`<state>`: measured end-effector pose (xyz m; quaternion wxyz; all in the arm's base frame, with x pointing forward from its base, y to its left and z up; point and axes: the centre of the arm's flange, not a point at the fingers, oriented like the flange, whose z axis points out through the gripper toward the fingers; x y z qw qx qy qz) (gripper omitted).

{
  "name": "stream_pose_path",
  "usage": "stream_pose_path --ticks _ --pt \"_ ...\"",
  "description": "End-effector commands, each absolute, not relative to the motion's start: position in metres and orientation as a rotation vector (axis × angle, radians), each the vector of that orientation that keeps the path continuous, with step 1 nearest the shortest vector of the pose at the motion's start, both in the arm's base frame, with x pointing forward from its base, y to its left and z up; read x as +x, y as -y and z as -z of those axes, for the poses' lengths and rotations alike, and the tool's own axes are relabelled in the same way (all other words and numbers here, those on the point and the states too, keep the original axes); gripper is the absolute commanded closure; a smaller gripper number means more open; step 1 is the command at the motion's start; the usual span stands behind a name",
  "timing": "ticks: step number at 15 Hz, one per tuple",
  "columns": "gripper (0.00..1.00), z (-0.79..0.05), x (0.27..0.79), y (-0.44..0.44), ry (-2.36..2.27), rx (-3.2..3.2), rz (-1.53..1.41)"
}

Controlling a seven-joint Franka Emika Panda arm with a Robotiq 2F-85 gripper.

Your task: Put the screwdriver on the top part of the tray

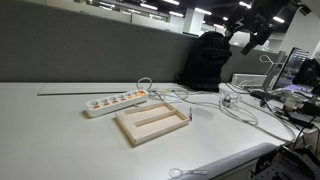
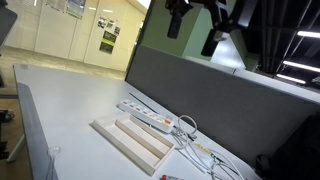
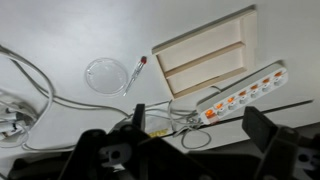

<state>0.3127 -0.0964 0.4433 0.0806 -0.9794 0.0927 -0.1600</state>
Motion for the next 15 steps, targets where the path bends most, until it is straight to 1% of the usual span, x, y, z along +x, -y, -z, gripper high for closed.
stream_pose_path --ticks 1,4,9,15 --pt "0.00 -0.410 0.341 0.104 -0.564 -2.947 0.457" --pt "0.00 -0.391 0.361 0.098 -0.769 -2.933 0.393" --pt "0.00 -0.357 0.397 0.079 -1.083 -2.873 0.208" --pt "0.00 -0.330 0.404 0.101 -1.333 -2.741 0.163"
